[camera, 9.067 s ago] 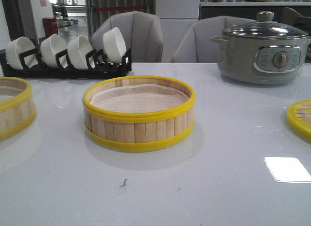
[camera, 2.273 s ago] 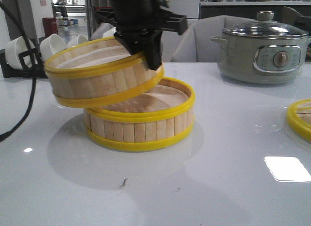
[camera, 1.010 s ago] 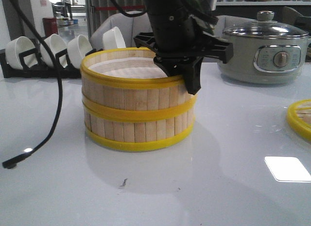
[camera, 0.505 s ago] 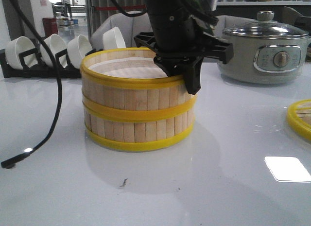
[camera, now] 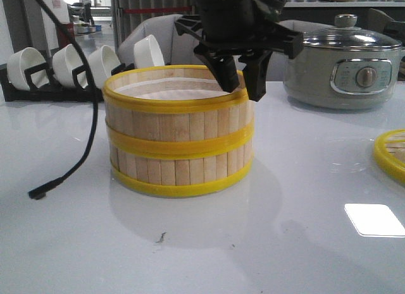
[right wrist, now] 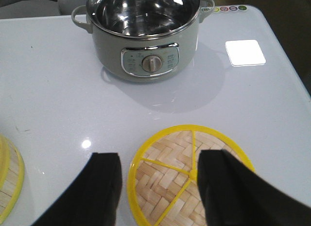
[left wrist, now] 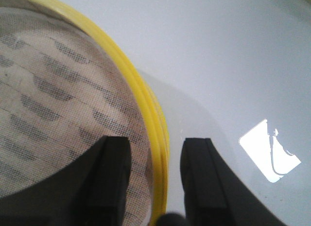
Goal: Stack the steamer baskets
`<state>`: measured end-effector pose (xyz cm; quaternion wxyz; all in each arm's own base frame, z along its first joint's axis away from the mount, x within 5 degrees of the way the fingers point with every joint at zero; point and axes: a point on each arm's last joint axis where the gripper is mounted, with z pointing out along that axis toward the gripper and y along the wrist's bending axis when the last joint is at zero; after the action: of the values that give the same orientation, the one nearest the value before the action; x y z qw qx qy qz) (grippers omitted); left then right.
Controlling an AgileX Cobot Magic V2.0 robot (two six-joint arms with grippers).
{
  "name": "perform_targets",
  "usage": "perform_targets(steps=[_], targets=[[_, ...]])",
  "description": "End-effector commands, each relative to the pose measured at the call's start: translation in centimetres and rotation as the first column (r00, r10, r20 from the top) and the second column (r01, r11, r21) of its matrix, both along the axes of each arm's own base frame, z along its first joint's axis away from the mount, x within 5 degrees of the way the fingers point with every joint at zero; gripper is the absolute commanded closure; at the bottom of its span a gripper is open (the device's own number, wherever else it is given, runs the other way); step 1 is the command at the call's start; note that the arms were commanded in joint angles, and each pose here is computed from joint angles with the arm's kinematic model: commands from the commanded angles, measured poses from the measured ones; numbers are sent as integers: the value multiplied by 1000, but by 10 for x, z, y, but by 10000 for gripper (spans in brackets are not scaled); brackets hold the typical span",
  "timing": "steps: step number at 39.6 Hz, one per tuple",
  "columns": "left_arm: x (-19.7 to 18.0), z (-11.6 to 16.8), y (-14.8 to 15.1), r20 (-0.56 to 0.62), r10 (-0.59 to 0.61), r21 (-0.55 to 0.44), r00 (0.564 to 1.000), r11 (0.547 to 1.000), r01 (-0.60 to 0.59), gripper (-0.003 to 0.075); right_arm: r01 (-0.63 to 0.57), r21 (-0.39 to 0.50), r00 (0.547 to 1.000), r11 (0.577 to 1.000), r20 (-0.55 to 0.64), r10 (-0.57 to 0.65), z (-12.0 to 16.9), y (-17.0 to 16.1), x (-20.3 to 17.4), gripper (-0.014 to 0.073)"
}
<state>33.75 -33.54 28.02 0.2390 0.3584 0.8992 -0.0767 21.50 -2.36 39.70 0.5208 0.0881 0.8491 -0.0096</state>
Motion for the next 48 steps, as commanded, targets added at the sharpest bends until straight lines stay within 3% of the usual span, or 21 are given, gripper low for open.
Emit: perform_targets(steps=[1, 12, 18, 23, 29, 37, 43, 48], targets=[[-8, 53, 6, 103, 5, -101, 995, 995, 5, 380, -3, -2, 993, 1000, 118, 3, 20, 1, -2, 130], [-7, 98, 15, 198, 47, -187, 979, 982, -10, 385, -3, -2, 993, 1000, 116, 3, 20, 1, -2, 130], [-6, 141, 42, 274, 116, -269, 955, 962, -40, 471, -3, -1, 994, 1000, 112, 3, 20, 1, -2, 130], [-7, 178, 79, 334, 195, -333, 922, 940, -78, 639, -3, -1, 994, 1000, 110, 3, 20, 1, -2, 130], [-7, 215, 144, 375, 331, -380, 866, 907, -182, 637, -3, -1, 994, 1000, 110, 3, 20, 1, -2, 130], [-26, 250, 237, 415, 520, -426, 747, 836, -345, 637, -3, 0, 994, 1000, 110, 3, 20, 1, -2, 130], [-50, 253, 288, 420, 618, -441, 664, 779, -446, 637, -3, 0, 994, 1000, 110, 3, 20, 1, -2, 130], [-78, 246, 309, 421, 667, -463, 614, 740, -487, 637, -4, 4, 994, 1000, 110, 3, 20, 1, -2, 130]])
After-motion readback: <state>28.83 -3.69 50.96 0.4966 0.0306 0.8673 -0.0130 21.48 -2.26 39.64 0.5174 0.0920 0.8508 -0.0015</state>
